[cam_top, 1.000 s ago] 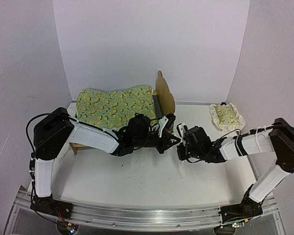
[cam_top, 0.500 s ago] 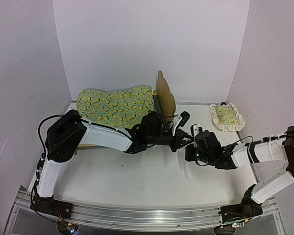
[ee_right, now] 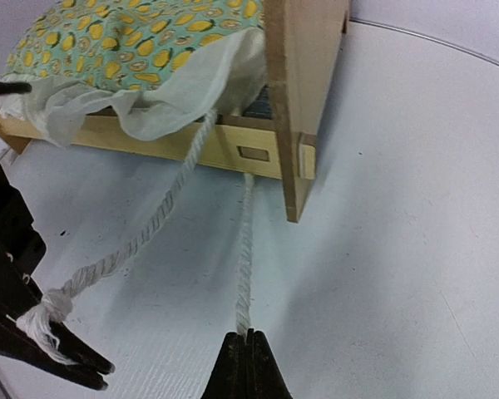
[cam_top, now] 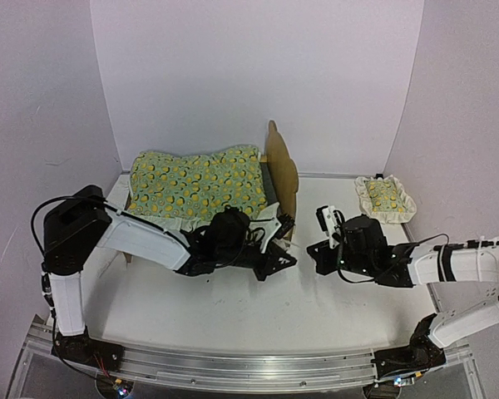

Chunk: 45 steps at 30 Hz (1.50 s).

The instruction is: Set up the pet bed

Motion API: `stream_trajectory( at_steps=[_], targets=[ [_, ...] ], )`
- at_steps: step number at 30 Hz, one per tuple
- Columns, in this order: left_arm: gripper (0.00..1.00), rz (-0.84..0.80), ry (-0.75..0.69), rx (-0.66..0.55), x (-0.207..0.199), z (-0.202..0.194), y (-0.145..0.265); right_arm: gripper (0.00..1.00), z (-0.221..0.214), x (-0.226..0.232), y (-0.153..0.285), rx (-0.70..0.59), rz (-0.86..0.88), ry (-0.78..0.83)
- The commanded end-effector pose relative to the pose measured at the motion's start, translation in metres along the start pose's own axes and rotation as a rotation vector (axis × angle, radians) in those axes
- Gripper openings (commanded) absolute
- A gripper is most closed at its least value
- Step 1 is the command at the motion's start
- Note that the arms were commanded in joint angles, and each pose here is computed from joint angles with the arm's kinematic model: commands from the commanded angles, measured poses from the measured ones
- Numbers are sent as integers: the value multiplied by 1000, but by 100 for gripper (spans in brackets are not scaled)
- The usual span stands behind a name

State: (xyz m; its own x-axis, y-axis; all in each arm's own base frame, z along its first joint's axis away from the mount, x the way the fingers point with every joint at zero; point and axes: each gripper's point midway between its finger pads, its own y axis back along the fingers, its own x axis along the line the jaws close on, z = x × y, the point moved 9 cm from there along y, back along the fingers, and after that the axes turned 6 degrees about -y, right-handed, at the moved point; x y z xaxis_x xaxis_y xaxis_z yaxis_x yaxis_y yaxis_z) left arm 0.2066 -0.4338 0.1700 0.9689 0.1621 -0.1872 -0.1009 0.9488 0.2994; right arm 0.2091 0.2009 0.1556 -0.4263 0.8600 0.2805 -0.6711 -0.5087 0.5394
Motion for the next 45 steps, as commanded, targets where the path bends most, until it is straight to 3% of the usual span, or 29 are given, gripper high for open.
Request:
stream_trajectory(
  at_steps=[1,9,18,23,29,36,40,45],
  targets=[
    [0,75,-32,-4,-12,4,35,0,25,22,10,-26,207,89],
    [0,147,-16,169,-11,-52,33,0,61,42,14,-89,291,115],
    [0,154,-63,230,-11,-75,18,0,82,57,15,-136,382,73],
    [0,145,-101,200,-20,-62,12,0,74,60,4,-91,436,30],
    [0,120,-120,136,-32,-42,16,0,65,61,-14,-48,445,-217],
    [1,115,-126,64,-37,-37,28,0,53,67,-30,-191,279,-370],
    [2,107,-148,32,-40,-37,35,0,52,66,-33,-293,306,-431],
    [1,108,-161,-27,-42,-32,42,0,37,69,-46,-304,325,-429]
  ],
)
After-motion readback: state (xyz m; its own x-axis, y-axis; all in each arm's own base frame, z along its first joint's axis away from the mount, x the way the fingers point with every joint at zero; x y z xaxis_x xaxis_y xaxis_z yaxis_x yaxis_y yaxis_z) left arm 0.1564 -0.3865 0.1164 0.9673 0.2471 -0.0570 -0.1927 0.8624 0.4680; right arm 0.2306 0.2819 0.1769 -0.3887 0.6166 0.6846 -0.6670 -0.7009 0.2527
